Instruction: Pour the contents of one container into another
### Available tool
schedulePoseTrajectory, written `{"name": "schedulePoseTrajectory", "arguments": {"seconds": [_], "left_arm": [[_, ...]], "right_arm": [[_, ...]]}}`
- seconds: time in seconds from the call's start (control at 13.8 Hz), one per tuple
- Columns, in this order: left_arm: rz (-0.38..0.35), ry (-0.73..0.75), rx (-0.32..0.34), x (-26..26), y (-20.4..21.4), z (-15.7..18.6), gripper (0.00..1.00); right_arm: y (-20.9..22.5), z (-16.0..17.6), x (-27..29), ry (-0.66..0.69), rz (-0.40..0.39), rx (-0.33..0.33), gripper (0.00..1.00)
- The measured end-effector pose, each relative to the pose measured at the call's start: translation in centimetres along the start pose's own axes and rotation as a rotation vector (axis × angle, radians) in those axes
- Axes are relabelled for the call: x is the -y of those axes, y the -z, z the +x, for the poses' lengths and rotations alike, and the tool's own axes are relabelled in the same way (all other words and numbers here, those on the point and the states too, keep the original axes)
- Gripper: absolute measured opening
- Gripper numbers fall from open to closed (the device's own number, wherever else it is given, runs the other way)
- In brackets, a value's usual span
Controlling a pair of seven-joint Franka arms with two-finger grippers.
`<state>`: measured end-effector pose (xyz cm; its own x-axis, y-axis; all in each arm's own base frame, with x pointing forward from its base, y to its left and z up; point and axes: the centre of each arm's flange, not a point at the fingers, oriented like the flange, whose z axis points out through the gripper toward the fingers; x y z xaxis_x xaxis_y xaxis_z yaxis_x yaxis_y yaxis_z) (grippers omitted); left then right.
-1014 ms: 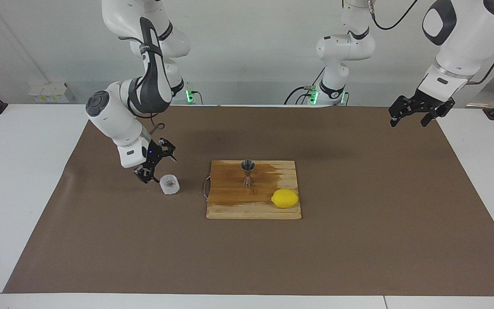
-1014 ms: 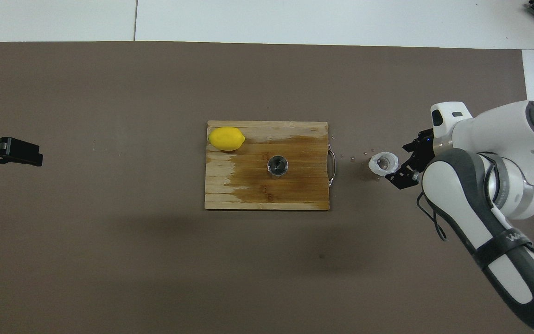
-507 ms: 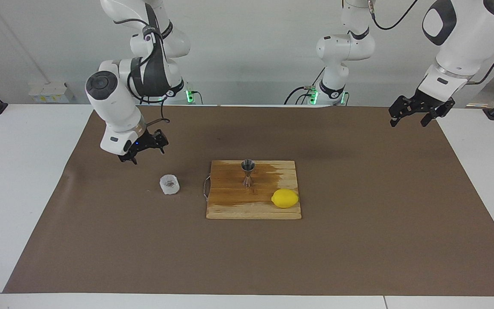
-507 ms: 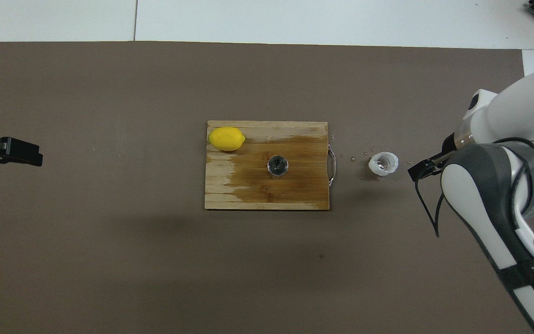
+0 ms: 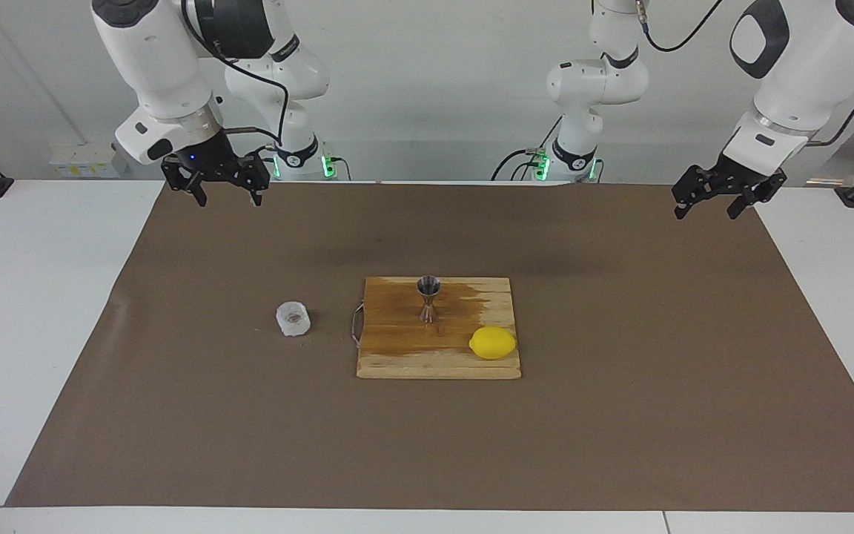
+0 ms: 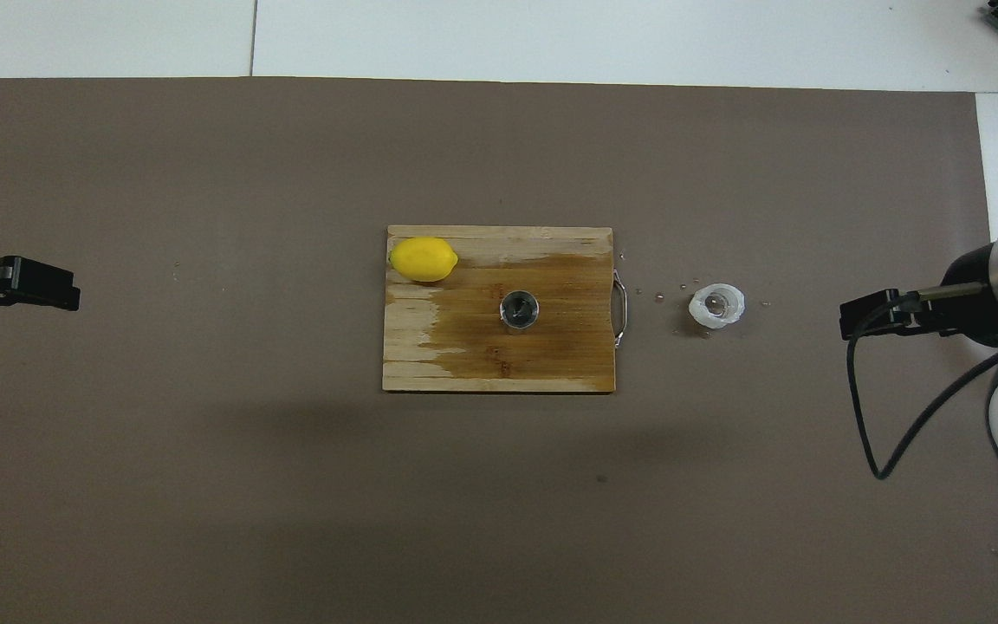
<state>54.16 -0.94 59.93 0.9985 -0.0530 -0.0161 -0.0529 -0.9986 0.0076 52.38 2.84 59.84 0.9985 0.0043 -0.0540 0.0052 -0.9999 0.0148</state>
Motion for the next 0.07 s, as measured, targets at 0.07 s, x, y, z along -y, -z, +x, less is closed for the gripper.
{"name": "schedulePoseTrajectory", "arguments": {"seconds": [0.07], "left_arm": [[0.0, 0.0, 0.0, 0.0, 0.0, 0.0, 1.0]], "right_arm": [[-0.05, 0.06, -0.6, -0.011, 0.001, 0.001, 1.0]]}}
